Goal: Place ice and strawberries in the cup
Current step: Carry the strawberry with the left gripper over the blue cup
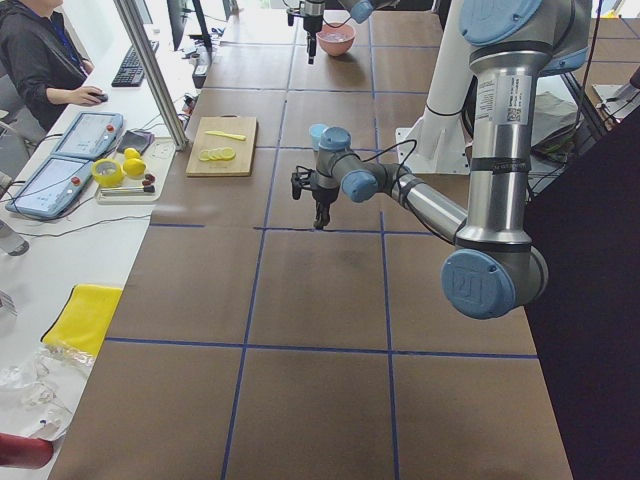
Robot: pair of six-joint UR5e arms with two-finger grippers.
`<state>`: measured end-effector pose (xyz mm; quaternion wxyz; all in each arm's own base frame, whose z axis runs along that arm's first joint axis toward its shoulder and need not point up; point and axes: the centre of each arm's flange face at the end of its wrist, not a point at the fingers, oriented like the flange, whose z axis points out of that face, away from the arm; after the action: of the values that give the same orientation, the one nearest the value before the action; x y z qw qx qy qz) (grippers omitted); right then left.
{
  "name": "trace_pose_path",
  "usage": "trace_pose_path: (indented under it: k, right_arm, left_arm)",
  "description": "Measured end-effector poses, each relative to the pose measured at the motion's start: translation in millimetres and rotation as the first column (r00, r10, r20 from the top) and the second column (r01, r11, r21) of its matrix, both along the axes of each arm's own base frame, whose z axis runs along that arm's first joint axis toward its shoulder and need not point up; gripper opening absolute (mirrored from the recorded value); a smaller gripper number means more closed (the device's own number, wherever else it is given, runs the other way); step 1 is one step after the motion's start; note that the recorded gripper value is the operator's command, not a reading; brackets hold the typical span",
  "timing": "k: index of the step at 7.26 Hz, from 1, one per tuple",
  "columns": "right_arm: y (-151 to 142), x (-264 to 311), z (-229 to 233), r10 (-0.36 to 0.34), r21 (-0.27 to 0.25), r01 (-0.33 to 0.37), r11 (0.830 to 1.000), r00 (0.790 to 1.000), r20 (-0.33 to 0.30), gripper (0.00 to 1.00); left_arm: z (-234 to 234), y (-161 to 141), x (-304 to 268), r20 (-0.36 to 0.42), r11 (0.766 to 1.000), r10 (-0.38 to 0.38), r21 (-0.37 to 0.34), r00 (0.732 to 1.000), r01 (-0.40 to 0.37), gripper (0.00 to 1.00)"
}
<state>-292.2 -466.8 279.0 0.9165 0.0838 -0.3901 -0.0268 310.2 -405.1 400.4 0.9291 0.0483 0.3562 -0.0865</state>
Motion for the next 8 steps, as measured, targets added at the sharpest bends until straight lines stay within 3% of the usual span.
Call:
trace_pose_path:
  k: [3, 6, 8]
  right_arm:
    - [-12.0, 63.7, 43.8, -0.022, 0.03, 0.023, 0.999, 0.999, -0.047, 1.0]
    - [-19.0, 146.5, 101.2, -0.068, 0.043, 0.072, 0.996, 0.995, -0.075, 1.0]
    - [-16.0, 168.4, 123.5, -0.077, 0.037, 0.081, 0.996, 0.993, -0.094, 1.0]
  left_arm:
    - [-147.1, -28.3, 61.0, -0.043, 0.998, -0.038, -0.043, 0.998, 0.036, 0.02]
    - [-250.5, -34.3, 171.4, -0.111, 0.99, -0.071, -0.13, 0.991, 0.057, 0.02]
    - [-293.1, -30.8, 221.4, -0.129, 0.989, -0.052, -0.143, 0.99, 0.033, 0.02]
